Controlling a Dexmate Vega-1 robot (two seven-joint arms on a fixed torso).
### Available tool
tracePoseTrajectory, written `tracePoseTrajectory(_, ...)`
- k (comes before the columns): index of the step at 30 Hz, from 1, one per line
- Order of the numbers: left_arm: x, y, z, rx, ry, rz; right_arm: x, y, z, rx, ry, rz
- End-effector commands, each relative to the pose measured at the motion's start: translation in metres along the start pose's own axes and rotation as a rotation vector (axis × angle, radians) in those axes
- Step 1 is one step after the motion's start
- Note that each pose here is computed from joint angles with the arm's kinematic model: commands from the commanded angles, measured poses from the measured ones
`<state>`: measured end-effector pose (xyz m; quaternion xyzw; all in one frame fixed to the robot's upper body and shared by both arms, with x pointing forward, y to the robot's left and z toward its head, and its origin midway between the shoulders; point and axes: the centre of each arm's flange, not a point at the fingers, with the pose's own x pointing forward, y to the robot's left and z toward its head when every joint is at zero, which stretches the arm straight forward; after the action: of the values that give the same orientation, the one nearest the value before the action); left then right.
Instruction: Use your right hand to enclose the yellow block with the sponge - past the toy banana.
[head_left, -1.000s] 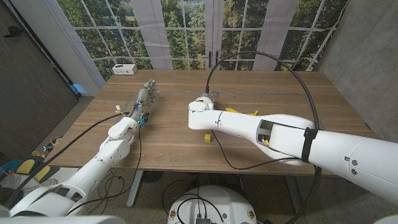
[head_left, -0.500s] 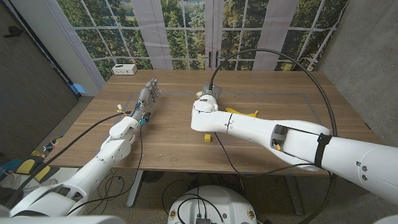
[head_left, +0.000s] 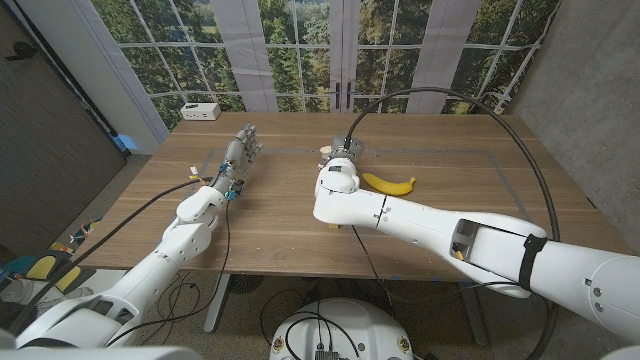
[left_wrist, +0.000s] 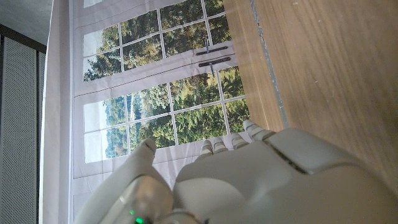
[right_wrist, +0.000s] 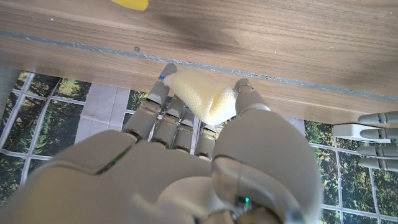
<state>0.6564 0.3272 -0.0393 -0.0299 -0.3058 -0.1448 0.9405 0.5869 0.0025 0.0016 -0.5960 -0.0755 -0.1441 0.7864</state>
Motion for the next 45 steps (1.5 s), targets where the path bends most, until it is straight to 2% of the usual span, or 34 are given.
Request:
tracePoseTrajectory(1,0.011,-0.012,0.011,0.024,-0.002,-0.048,-0.026,-0.008,-0.021,0.101,-0.025,-0.185)
tracePoseTrajectory(8,0.02,-0.022,0.017,0.035,-0.003,-0.08,-0.041,-0.005,-0.038,0.172,-0.026,-0.254)
tracePoseTrajectory(20,0.022,-0.032,0.023,0.057,0.004,-0.112,-0.058,-0.003,-0.053,0.236,-0.041,-0.267)
tracePoseTrajectory(34,0.019,-0.038,0.024,0.063,0.012,-0.128,-0.076,-0.002,-0.071,0.24,-0.15,-0.255)
tracePoseTrajectory(40,0.017,-0.041,0.026,0.07,0.01,-0.133,-0.082,0.0,-0.072,0.208,-0.21,-0.255)
tracePoseTrajectory(45,0.015,-0.042,0.028,0.076,0.012,-0.134,-0.087,0.0,-0.073,0.182,-0.283,-0.279)
